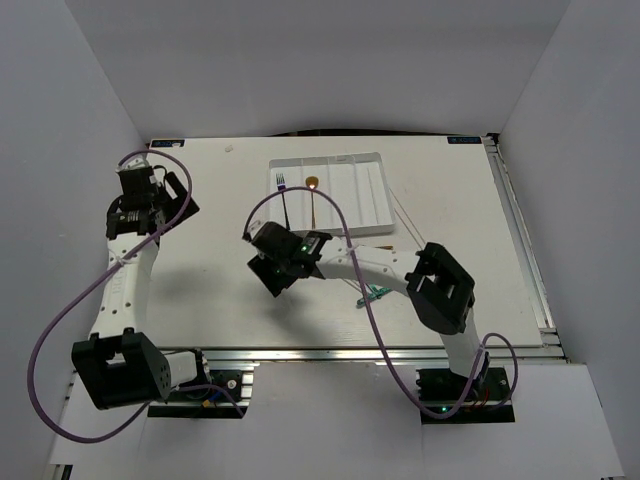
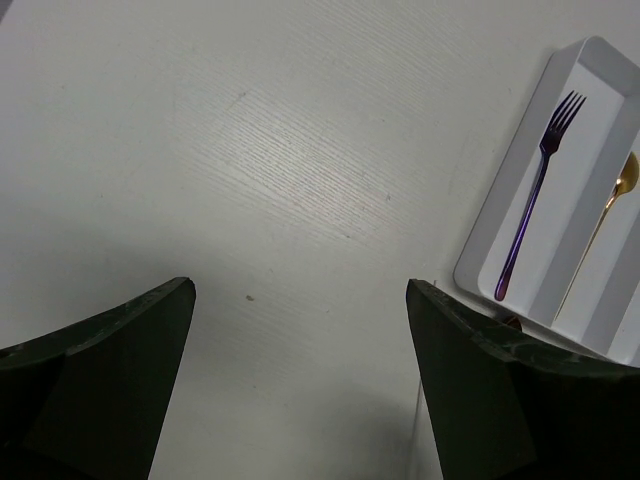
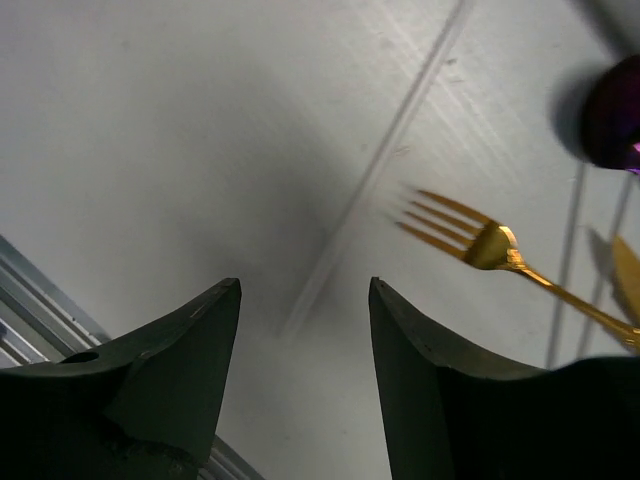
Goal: Sort the eating utensils into containers
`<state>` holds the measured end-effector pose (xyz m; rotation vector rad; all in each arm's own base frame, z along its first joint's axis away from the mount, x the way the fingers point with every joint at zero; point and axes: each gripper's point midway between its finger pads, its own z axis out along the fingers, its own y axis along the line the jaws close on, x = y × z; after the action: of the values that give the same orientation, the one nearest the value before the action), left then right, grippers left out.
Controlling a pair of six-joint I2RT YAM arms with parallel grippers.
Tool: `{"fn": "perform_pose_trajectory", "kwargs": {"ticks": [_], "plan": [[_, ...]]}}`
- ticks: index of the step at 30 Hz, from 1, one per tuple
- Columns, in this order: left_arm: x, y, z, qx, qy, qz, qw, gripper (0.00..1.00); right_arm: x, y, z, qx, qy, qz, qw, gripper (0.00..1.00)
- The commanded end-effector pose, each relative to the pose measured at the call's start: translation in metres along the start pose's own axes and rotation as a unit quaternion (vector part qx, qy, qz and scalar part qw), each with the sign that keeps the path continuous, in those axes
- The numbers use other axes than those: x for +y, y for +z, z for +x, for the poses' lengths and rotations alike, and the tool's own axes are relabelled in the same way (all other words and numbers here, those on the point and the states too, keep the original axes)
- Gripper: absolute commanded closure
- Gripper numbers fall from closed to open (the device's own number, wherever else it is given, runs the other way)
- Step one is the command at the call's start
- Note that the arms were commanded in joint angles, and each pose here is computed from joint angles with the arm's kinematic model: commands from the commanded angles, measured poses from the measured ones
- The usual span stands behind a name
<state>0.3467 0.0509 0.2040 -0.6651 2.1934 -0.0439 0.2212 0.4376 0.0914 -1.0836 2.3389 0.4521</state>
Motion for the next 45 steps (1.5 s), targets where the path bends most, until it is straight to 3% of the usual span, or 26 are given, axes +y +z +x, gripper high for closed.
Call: {"fn": "perform_pose_trajectory", "kwargs": {"ticks": [1, 9, 25, 28, 31, 33, 40, 45], "plan": [[0.009, -0.018, -0.007, -0.030, -0.003, -0.011, 0.999, 0.02, 0.025, -0.002, -0.009, -0.027, -0.007, -0.002, 1.000, 0.40], [0.009, -0.039, -0.016, -0.061, -0.006, -0.005, 0.998, 0.02, 0.021, 0.021, 0.025, 0.012, -0.011, 0.021, 1.000, 0.45], [0.013, -0.046, -0.017, -0.071, 0.010, -0.011, 0.997, 0.02, -0.008, 0.061, 0.039, 0.055, 0.023, 0.027, 0.998, 0.53], [0.014, -0.043, -0.012, -0.064, 0.011, -0.012, 0.998, 0.02, -0.008, 0.068, 0.043, 0.063, 0.024, 0.023, 0.997, 0.66], [0.016, -0.040, -0.010, -0.060, 0.010, -0.017, 0.998, 0.02, -0.003, 0.078, 0.045, 0.069, 0.027, 0.018, 0.997, 0.92], [0.017, -0.037, -0.008, -0.054, 0.011, -0.019, 0.998, 0.02, -0.002, 0.087, 0.050, 0.074, 0.024, 0.021, 0.997, 1.00], [0.018, -0.035, -0.008, -0.053, 0.007, -0.022, 0.998, 0.02, 0.036, 0.073, 0.018, 0.037, 0.005, -0.022, 0.999, 1.00], [0.012, -0.040, -0.010, -0.056, -0.006, -0.007, 0.998, 0.02, 0.033, 0.021, -0.037, -0.036, 0.032, -0.030, 0.998, 1.00]]}}
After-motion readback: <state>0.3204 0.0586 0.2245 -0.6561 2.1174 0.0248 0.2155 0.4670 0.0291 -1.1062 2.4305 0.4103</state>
